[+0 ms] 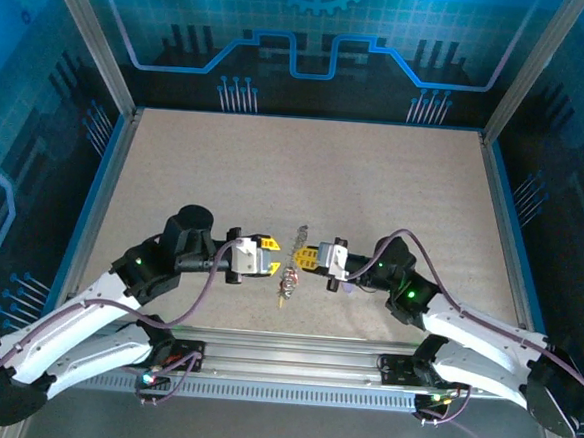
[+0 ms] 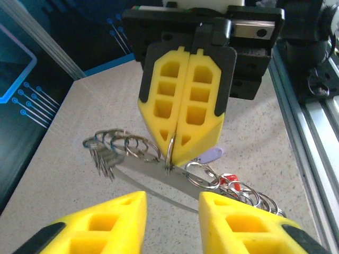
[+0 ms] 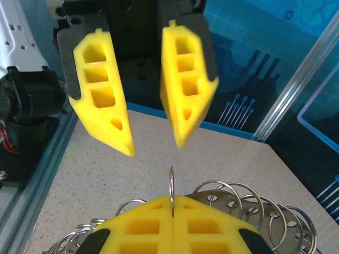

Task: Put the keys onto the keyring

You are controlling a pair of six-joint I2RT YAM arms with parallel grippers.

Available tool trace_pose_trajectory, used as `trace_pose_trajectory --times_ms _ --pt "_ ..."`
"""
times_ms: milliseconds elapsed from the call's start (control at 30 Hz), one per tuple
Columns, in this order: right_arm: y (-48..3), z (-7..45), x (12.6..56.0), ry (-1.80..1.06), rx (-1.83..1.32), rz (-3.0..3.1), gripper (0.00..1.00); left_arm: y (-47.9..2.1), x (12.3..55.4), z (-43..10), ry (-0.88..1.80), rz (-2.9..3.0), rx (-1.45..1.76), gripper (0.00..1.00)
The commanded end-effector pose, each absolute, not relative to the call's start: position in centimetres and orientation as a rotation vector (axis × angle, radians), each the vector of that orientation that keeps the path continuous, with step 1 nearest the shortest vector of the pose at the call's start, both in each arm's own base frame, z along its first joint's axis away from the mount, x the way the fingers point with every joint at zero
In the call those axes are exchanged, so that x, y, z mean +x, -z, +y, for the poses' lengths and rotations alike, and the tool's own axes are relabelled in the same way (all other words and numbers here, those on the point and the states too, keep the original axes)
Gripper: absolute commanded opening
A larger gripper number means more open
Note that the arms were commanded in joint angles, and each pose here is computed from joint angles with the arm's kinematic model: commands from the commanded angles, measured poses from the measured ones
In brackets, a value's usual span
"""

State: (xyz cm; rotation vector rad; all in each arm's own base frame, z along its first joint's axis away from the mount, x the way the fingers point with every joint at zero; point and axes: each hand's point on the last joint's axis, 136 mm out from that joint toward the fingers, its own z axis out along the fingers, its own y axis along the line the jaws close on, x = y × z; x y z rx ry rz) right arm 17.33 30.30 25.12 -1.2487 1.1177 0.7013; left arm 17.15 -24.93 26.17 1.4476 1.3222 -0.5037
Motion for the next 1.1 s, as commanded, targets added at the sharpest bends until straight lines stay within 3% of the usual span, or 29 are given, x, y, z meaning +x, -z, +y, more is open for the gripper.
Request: trace_pose_trajectory --times_ms 0,267,400,600,867,1067 --pt "-27.6 29.5 18.6 -0.615 -1.126 1.087 0.00 -27.5 18.1 -25.3 0.519 1.295 1.325 0.29" --pt "-26.3 29.1 21.2 -0.430 -0.959 1.278 0.00 -27.3 21.1 -26.7 0.438 1.334 1.233 0.27" --pt "-26.0 29.8 21.1 -0.451 -0.946 1.304 0.00 -26.8 22.1 -27.2 0.382 1.335 1.248 0.16" --pt "-26.1 30.1 21.4 -0.462 -0.912 1.328 0.00 -25.8 22.3 -27.5 0.304 1.329 1.319 0.11" --pt "-26.6 30.1 21.6 -0.493 -0.859 1.359 0.00 -25.2 22.0 -27.4 0.260 1.310 1.360 0.24" --pt "-26.8 30.3 21.4 -0.506 -0.860 1.354 0.00 -25.0 22.1 -27.3 0.251 1.319 1.361 0.26"
